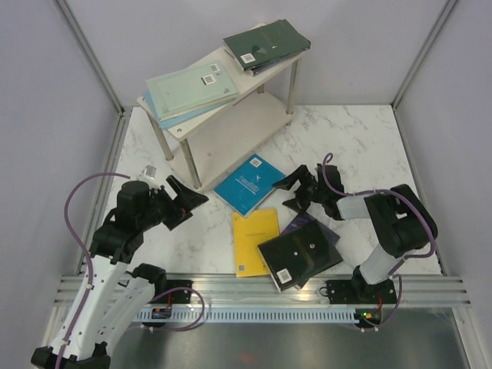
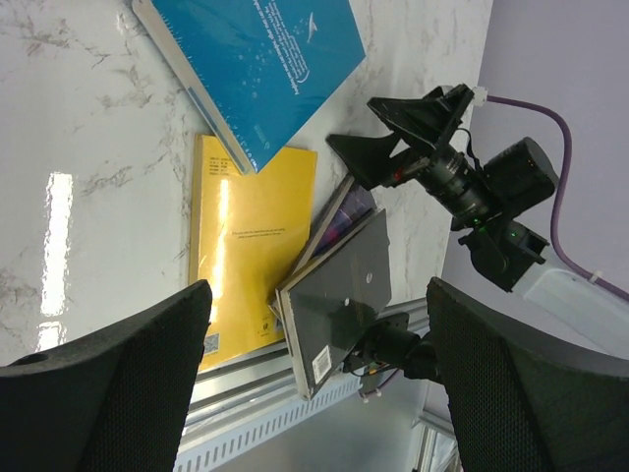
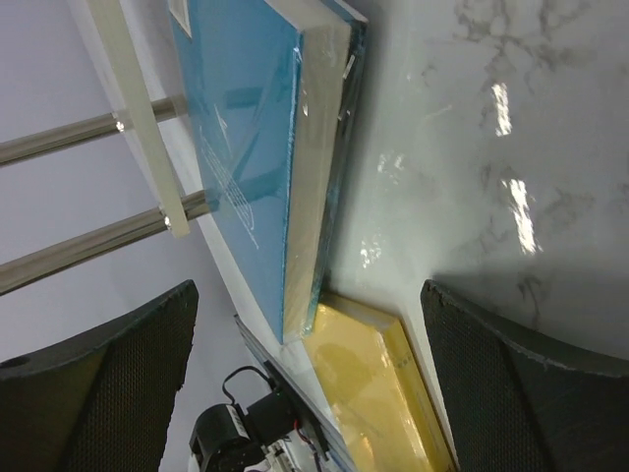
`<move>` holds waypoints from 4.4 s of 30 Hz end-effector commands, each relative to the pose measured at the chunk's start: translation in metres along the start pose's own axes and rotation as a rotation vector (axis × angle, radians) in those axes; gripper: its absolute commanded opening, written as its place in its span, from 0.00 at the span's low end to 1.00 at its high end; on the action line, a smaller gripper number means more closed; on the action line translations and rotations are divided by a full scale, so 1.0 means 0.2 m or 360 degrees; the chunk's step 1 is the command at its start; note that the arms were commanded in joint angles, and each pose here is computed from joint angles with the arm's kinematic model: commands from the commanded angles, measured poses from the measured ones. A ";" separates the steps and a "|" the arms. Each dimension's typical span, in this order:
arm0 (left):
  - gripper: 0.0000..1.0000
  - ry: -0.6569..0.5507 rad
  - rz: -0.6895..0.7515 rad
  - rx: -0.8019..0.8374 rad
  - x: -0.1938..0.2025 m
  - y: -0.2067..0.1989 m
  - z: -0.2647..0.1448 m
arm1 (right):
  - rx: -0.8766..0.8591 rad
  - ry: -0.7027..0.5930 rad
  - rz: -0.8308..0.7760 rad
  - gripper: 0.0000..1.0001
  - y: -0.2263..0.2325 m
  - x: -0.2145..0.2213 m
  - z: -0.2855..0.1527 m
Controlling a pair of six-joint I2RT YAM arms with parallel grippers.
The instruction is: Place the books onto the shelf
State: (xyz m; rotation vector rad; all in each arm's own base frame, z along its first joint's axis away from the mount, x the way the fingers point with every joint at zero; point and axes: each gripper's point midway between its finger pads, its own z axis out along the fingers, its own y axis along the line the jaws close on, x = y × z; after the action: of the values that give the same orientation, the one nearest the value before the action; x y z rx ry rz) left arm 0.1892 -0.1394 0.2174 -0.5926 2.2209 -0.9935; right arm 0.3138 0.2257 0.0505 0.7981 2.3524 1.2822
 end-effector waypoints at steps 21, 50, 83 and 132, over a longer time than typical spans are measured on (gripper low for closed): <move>0.91 0.0013 0.0091 0.0006 -0.02 -0.06 -0.07 | -0.0209 0.0024 -0.0011 0.15 -0.03 0.16 0.33; 1.00 -0.0272 0.0340 -0.0011 -0.20 -0.19 -0.29 | -0.1074 -0.0398 -0.0359 0.00 1.90 0.12 -1.26; 1.00 -0.0098 0.0346 0.0152 -0.02 -0.23 -0.42 | -0.1358 -0.0929 0.0152 0.00 2.70 0.05 -0.79; 1.00 -0.0103 0.0374 0.0069 -0.02 -0.16 -0.40 | -0.0965 -0.0531 0.0087 0.27 2.29 0.38 -0.36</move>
State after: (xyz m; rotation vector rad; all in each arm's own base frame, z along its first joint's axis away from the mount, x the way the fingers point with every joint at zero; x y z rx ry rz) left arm 0.1385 -0.1191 0.2890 -0.3382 2.1437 -0.9146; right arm 0.3789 0.4366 0.4288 0.8442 1.6317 1.5006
